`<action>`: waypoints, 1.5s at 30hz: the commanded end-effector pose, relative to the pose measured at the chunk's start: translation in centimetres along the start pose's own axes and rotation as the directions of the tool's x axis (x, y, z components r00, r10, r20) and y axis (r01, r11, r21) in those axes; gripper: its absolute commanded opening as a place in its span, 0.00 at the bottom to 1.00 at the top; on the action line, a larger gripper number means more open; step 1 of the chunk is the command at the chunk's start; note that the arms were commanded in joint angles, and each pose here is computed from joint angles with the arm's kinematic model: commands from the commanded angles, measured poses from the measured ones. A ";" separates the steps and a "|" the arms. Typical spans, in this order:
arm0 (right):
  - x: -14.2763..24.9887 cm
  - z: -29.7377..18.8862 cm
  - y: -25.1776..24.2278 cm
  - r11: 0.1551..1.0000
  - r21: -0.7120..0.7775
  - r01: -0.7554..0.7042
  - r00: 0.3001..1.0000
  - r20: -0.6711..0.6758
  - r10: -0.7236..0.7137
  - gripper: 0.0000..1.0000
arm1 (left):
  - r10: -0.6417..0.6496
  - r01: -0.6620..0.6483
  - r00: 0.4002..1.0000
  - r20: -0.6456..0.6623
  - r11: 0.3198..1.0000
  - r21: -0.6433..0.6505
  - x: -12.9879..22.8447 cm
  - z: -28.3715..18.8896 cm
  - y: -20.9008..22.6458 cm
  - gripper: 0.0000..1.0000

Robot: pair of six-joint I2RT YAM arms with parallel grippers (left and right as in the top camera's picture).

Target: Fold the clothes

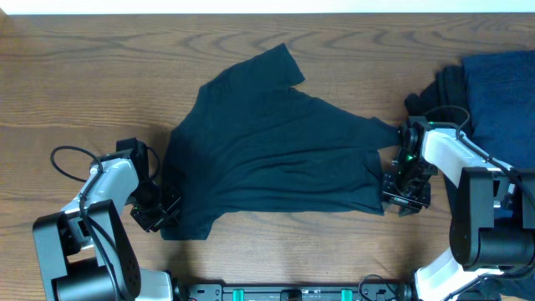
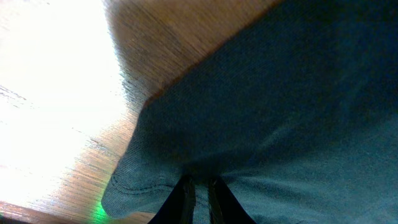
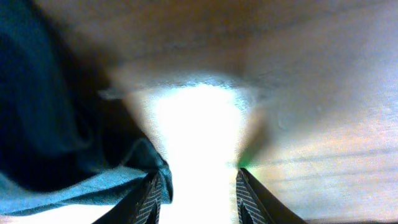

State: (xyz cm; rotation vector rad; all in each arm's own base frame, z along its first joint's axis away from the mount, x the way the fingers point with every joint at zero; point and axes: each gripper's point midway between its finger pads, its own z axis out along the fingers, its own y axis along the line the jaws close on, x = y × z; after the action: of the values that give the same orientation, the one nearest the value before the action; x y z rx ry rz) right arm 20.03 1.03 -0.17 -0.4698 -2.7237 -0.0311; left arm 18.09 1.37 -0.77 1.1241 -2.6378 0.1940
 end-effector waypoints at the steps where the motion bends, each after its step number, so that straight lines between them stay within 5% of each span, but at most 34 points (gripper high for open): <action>1: -1.5 -2.3 -0.3 0.999 0.024 -0.024 0.998 0.057 0.023 0.39 | 0.016 -0.020 0.998 -0.052 0.997 -0.071 1.0 1.4 1.7 0.12; 8: -1.2 -8.1 4.2 0.972 -0.195 0.130 0.991 0.048 -0.123 0.43 | 0.063 -0.065 0.997 -0.033 0.996 -0.058 -0.2 -2.7 0.2 0.12; 13: -1.7 -9.1 4.5 0.968 -0.203 0.149 0.988 0.075 -0.136 0.43 | 0.109 -0.109 0.994 -0.020 0.994 0.003 0.4 -4.9 -1.2 0.11; 24: -4.1 -9.3 5.2 0.956 -0.205 0.211 0.967 0.187 -0.173 0.22 | 0.312 -0.303 0.940 -0.140 0.949 0.087 5.8 -2.3 -3.9 0.06; 31: -6.4 -9.3 6.7 0.943 -0.205 0.262 0.935 0.296 -0.195 0.12 | 0.302 -0.296 0.943 -0.141 0.953 0.061 6.7 0.6 -3.3 0.06; 35: -7.6 -8.2 8.1 0.926 -0.189 0.327 0.898 0.366 -0.242 0.19 | 0.290 -0.292 0.948 -0.131 0.956 0.007 6.4 1.2 -2.1 0.06; 38: -9.0 -7.9 9.1 0.909 -0.164 0.384 0.851 0.444 -0.280 0.34 | 0.288 -0.292 0.949 -0.130 0.956 -0.013 6.4 1.3 -1.7 0.06; 45: -11.9 -9.4 10.1 0.900 -0.148 0.411 0.779 0.570 -0.262 0.37 | 0.287 -0.292 0.949 -0.129 0.956 -0.020 6.5 2.0 -1.2 0.06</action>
State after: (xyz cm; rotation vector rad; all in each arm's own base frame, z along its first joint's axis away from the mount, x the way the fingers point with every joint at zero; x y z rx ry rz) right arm 36.59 6.00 3.57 -0.0665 -3.3223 -0.4375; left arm 14.87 -4.67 -0.41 0.6745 -2.6717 0.2922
